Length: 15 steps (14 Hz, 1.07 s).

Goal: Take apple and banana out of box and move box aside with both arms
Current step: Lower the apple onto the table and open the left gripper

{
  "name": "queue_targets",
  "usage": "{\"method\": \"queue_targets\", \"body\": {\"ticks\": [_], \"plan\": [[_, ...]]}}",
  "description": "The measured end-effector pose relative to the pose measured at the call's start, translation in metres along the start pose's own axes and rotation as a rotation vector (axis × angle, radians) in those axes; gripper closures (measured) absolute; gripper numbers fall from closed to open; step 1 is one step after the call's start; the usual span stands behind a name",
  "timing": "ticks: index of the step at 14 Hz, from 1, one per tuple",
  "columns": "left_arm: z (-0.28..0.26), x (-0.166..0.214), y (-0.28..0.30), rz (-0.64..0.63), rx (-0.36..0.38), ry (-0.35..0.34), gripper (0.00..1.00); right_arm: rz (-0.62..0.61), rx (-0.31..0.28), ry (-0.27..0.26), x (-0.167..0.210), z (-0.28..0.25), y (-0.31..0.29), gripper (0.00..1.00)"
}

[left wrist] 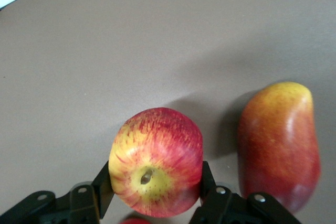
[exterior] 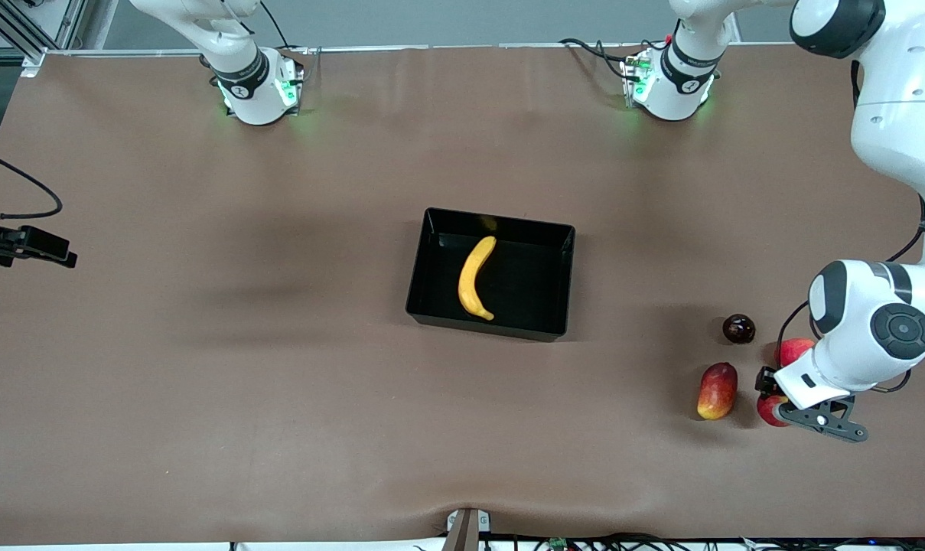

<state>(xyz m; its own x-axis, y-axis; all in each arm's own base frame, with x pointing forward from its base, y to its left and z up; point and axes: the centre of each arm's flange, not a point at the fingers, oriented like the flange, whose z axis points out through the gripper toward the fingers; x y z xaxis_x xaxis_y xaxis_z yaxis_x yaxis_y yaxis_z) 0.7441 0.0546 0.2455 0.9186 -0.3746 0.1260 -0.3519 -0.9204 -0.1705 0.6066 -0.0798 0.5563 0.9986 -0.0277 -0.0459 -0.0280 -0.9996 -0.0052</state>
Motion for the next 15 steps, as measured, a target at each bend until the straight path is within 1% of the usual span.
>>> {"method": "queue_targets", "body": {"ticks": [3,6,7,9,10,15], "plan": [[0.019,-0.003,0.005,0.0,-0.015,-0.011,0.34,-0.001,0.021,-0.013,0.005,0.011,-0.004,0.0],[0.026,-0.004,0.007,-0.004,-0.021,-0.017,0.34,-0.004,0.032,-0.015,0.007,0.013,-0.007,0.0],[0.026,-0.004,0.005,-0.005,-0.02,-0.016,0.3,-0.004,0.034,-0.013,0.007,0.013,-0.007,0.0],[0.022,-0.002,0.002,-0.009,-0.016,-0.008,0.07,-0.004,0.036,-0.013,0.007,0.012,-0.007,0.0],[0.021,-0.001,0.001,-0.012,-0.015,-0.004,0.01,-0.004,0.037,-0.012,0.007,0.012,-0.007,0.0],[0.0,0.011,0.007,-0.048,-0.054,0.022,0.0,-0.004,0.038,-0.012,0.007,0.012,-0.008,0.0]]}}
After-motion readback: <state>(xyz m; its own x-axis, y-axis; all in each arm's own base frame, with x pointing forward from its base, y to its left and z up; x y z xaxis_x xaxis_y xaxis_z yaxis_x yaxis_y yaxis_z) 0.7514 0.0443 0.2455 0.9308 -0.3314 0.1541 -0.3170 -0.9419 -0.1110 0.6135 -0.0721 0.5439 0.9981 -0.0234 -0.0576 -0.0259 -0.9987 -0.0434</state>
